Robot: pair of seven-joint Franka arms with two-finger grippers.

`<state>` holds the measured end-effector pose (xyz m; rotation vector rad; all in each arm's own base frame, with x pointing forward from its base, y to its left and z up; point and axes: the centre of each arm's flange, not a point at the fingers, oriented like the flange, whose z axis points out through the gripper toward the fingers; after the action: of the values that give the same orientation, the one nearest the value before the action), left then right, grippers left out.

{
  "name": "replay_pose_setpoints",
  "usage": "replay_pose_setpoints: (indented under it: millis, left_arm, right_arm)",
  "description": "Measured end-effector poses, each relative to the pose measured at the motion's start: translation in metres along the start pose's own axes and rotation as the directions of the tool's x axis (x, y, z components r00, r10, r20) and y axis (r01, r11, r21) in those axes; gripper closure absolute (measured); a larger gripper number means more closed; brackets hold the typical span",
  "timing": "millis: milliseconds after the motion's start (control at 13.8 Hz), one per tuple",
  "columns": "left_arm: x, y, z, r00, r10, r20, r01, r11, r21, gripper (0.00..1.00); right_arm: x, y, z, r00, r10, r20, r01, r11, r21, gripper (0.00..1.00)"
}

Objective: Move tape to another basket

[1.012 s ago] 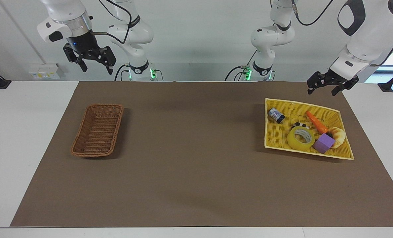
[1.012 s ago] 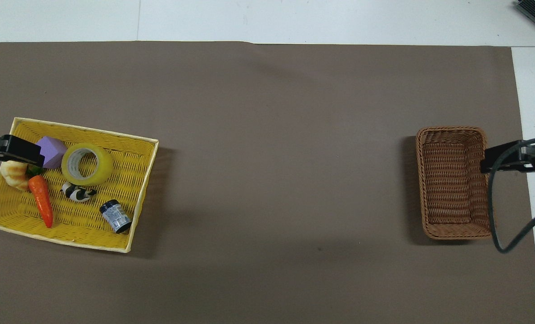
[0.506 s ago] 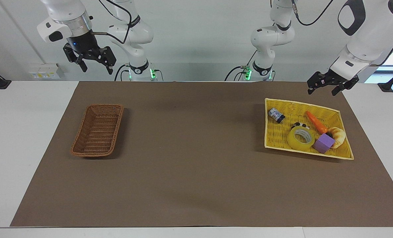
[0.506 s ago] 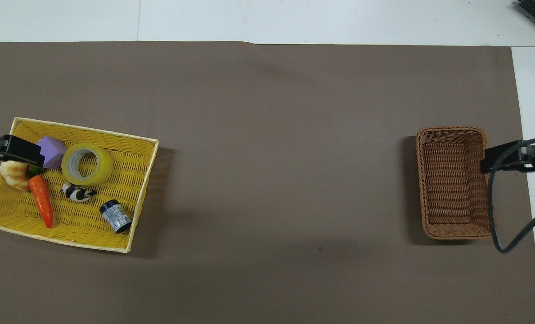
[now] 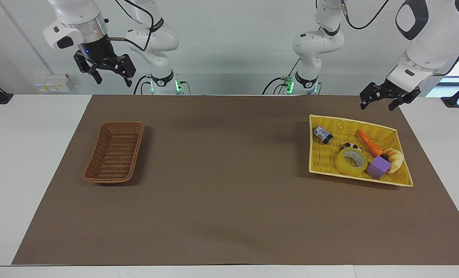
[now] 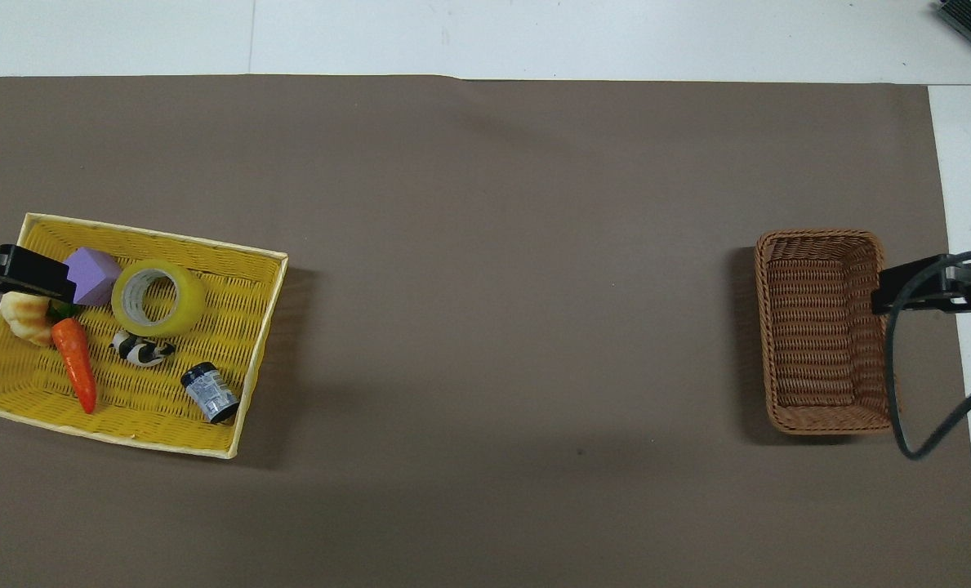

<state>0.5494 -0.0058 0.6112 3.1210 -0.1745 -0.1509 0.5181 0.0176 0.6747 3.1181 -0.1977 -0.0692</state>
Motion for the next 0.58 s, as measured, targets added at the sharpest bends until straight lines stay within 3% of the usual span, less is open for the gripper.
replay_pose_setpoints:
  millis: [578]
  left_arm:
    - [0.0,0.0,0.008,0.993,0.122,0.003,-0.122,0.993,0.0,0.0]
  right_arm:
    - [0.0,0.0,0.0,1.0,0.0,0.0,0.0,1.0,0.0,0.0]
